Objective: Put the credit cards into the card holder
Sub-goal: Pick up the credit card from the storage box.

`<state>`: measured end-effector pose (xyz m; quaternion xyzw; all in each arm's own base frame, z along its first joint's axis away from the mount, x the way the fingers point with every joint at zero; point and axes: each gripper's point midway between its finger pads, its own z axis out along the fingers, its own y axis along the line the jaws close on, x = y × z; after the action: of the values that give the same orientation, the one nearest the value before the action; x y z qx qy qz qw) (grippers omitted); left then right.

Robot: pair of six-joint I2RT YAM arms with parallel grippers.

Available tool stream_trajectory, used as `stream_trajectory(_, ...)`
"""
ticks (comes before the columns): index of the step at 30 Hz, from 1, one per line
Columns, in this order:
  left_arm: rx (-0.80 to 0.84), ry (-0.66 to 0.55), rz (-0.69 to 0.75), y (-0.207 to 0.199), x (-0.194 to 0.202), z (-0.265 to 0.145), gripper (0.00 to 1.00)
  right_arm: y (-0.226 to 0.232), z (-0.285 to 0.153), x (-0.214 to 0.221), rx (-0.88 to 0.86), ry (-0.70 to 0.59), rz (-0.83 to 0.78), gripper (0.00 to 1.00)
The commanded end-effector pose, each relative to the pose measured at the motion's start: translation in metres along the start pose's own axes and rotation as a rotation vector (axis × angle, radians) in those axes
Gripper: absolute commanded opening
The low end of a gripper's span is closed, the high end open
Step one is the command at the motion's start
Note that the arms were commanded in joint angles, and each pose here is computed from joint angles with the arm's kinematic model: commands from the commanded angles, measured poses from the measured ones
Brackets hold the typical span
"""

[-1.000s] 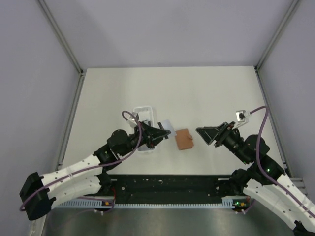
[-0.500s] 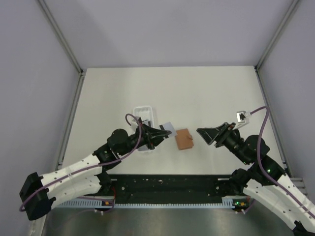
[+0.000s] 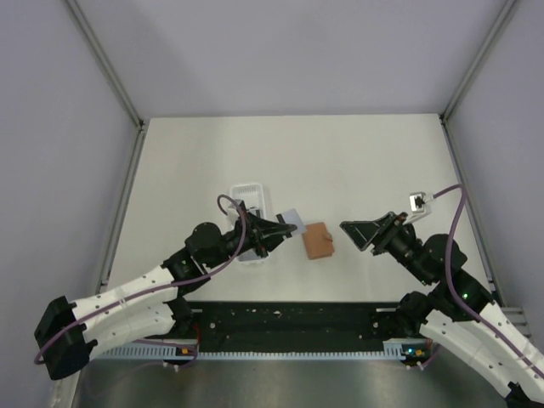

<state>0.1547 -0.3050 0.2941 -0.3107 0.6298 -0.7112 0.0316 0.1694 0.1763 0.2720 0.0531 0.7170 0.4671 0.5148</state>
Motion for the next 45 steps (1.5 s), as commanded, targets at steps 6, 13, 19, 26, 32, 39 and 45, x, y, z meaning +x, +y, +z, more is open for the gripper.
stream_trajectory(6,-0.035,0.088,0.680,-0.003,0.016,0.015,0.00,-0.006,0.002,0.004,0.007,0.008,-0.048,0.66)
stream_trajectory(13,-0.026,0.257,0.962,0.030,0.026,0.019,0.00,0.006,0.007,0.019,-0.068,0.104,-0.109,0.69)
stream_trajectory(19,0.033,0.416,0.969,0.058,0.043,0.019,0.00,0.021,0.008,0.028,-0.174,0.137,-0.109,0.70)
stream_trajectory(26,0.138,0.470,0.954,0.054,0.057,0.019,0.00,0.024,0.012,0.040,-0.209,0.179,-0.076,0.61)
stream_trajectory(32,0.151,0.467,0.953,0.050,0.058,0.020,0.00,0.029,0.018,0.052,-0.248,0.235,-0.039,0.48)
stream_trajectory(39,0.152,0.467,0.928,0.055,0.055,0.024,0.01,0.044,0.016,0.056,-0.345,0.244,0.005,0.30)
stream_trajectory(45,0.155,0.452,0.925,0.055,0.053,0.028,0.04,0.048,0.014,0.057,-0.372,0.249,0.014,0.12)
